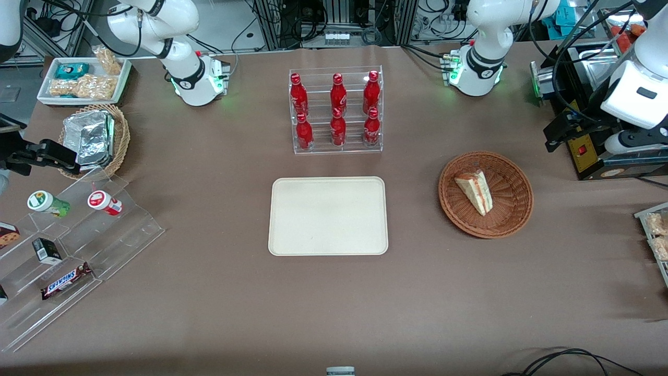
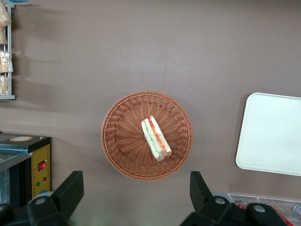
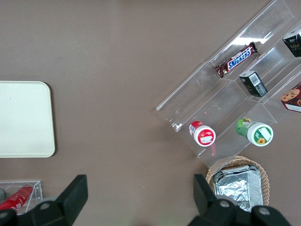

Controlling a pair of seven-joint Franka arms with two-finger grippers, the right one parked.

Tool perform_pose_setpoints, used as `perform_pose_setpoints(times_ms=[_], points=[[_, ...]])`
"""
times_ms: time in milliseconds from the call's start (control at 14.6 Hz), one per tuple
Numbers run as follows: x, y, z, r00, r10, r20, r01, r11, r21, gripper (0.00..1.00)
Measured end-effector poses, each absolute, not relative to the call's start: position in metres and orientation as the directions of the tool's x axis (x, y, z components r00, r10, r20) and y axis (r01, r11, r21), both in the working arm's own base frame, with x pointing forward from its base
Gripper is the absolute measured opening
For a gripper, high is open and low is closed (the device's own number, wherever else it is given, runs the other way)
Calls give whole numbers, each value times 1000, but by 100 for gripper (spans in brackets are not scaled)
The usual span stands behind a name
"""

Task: Place sandwich from basket to tray
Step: 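Move the left gripper over the sandwich in the wicker basket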

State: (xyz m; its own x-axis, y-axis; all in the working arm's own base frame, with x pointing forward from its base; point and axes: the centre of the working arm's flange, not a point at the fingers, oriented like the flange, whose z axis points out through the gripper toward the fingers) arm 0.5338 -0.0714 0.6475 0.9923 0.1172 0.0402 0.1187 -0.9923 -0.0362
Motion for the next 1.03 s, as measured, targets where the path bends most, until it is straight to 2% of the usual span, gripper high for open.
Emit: perform_pose_setpoints(times_ms=[342, 479, 615, 684, 821, 1026], points=[[531, -71, 638, 993, 118, 1, 118, -992, -46, 100], [532, -70, 616, 992, 119, -46, 116, -992, -56, 100], [536, -69, 575, 987, 119, -108, 112, -991, -66, 100], [540, -68, 550, 985, 118, -124, 110, -992, -66, 100], [543, -71, 494, 978, 164, -130, 160, -986, -39, 100], [537, -77, 419, 931, 350, -101, 350, -937, -13, 100]])
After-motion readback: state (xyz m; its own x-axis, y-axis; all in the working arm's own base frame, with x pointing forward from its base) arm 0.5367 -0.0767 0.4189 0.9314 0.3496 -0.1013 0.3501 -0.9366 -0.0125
